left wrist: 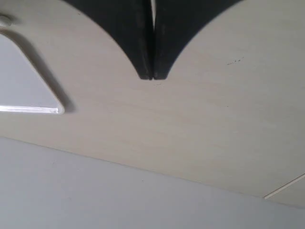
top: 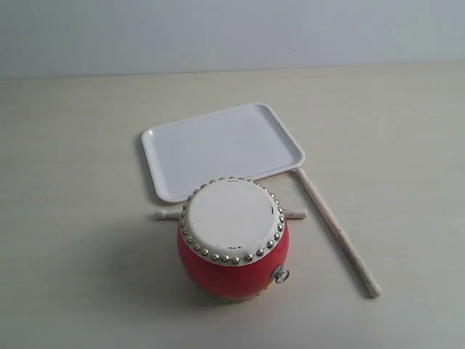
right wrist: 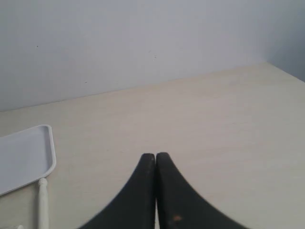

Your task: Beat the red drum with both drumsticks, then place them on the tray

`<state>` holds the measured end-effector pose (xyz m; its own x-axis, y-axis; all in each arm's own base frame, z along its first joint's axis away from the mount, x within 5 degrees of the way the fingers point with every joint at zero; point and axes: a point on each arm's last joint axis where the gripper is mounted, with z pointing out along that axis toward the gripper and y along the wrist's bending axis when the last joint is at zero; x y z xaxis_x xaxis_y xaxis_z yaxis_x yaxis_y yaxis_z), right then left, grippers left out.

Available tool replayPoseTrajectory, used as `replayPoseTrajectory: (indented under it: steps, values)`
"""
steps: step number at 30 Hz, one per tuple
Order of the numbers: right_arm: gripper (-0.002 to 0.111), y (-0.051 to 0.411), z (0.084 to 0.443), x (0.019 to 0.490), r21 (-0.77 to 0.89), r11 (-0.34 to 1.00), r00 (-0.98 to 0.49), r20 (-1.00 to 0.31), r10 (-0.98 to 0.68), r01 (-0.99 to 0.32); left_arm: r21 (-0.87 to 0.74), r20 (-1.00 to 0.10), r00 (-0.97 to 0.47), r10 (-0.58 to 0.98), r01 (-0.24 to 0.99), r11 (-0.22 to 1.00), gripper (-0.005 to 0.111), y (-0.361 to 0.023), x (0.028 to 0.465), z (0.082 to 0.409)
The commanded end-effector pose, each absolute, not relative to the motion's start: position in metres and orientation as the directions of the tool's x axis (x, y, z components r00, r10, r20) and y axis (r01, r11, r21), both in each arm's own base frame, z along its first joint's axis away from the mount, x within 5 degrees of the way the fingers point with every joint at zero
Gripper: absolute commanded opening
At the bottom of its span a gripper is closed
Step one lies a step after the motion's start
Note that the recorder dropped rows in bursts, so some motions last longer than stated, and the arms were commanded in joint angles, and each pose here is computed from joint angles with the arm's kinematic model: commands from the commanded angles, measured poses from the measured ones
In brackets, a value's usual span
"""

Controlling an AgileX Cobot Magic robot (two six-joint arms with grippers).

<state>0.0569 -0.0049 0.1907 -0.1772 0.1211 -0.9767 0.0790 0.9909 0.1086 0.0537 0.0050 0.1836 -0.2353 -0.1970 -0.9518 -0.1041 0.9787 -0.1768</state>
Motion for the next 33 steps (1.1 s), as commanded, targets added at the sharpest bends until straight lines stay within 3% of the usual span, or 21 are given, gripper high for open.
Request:
replayPoseTrajectory:
  steps: [1,29,33]
  values:
    - [0.0,-0.0047,0.1904,0.0569,0.099,0.992,-0.166,-0.98,0.11,0.074,-0.181,-0.953,-0.229,-0.199,-0.099,0.979,0.0,0.0048,0.0536,0.1831]
    - [0.0,-0.0052,0.1905,0.0569,0.074,0.994,-0.166,-0.982,0.086,0.075,-0.181,-0.953,-0.229,-0.199,-0.099,0.979,0.0,0.0048,0.0536,0.1831]
    - [0.0,-0.0054,0.1943,0.0575,0.013,0.998,-0.128,-0.991,0.021,0.065,-0.181,-0.953,-0.229,-0.199,-0.099,0.979,0.0,0.0048,0.0536,0.1831]
